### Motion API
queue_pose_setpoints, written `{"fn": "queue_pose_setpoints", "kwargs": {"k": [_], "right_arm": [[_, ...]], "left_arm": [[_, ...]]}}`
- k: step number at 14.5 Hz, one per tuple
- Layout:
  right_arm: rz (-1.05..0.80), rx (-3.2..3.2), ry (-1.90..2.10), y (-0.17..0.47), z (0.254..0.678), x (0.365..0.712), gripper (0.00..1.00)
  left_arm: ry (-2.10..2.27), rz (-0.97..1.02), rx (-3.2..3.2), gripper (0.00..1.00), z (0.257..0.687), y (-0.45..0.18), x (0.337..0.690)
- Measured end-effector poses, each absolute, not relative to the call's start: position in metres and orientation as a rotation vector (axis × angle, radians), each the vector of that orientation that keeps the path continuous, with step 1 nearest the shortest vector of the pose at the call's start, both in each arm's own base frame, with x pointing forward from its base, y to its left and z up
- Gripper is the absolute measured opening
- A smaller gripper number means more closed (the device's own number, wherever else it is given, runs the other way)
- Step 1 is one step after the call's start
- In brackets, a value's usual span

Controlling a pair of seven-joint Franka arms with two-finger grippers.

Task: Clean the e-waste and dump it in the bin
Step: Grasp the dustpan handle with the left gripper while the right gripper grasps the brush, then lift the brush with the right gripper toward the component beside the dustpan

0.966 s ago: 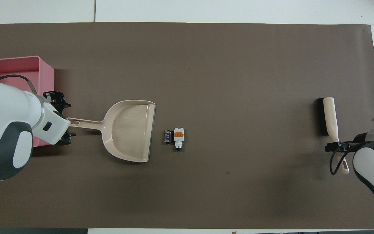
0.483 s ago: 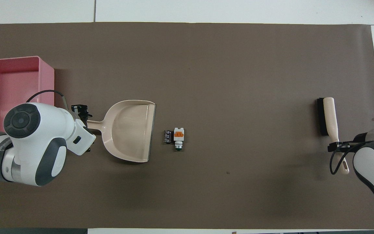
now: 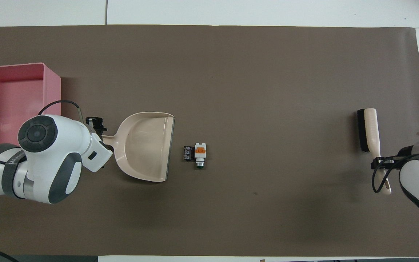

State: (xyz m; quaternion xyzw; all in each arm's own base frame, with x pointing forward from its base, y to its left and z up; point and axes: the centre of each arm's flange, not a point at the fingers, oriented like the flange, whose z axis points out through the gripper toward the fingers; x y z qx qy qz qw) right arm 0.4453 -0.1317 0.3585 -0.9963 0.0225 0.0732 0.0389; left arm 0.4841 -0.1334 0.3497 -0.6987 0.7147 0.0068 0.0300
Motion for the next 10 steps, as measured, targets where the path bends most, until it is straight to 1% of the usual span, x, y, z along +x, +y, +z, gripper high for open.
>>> {"fn": "queue_pose_setpoints", "kwargs": {"k": [1,2,3,4,5,7,8,10], "right_arm": [[0.243,-3.053,0.059,-0.123,0.372,0.454,0.26],[0.261,-3.055,0.068,-0.107,0.388,0.463,0.26],[0.274,-3.061,0.085,-0.086,0.402,0.472,0.26],[0.286,-3.07,0.102,-0.061,0.415,0.479,0.26],[0.298,-3.08,0.118,-0.033,0.424,0.483,0.26],[0.326,-3.103,0.146,0.024,0.432,0.481,0.26],[0.344,-3.115,0.157,0.054,0.432,0.477,0.26],[0.368,-3.146,0.143,0.117,0.432,0.463,0.26]], "left_arm": [[2.206,0.021,-2.151,0.95,0.35,-0.135,0.484],[2.208,0.021,-2.15,0.95,0.35,-0.135,0.484],[2.209,0.021,-2.148,0.88,0.35,-0.136,0.483],[2.211,0.021,-2.146,0.77,0.35,-0.136,0.483],[2.213,0.021,-2.144,0.62,0.35,-0.137,0.483],[2.215,0.021,-2.142,0.39,0.35,-0.137,0.483],[2.218,0.021,-2.138,0.33,0.35,-0.138,0.483],[2.219,0.024,-2.137,0.33,0.349,-0.137,0.483]]}}
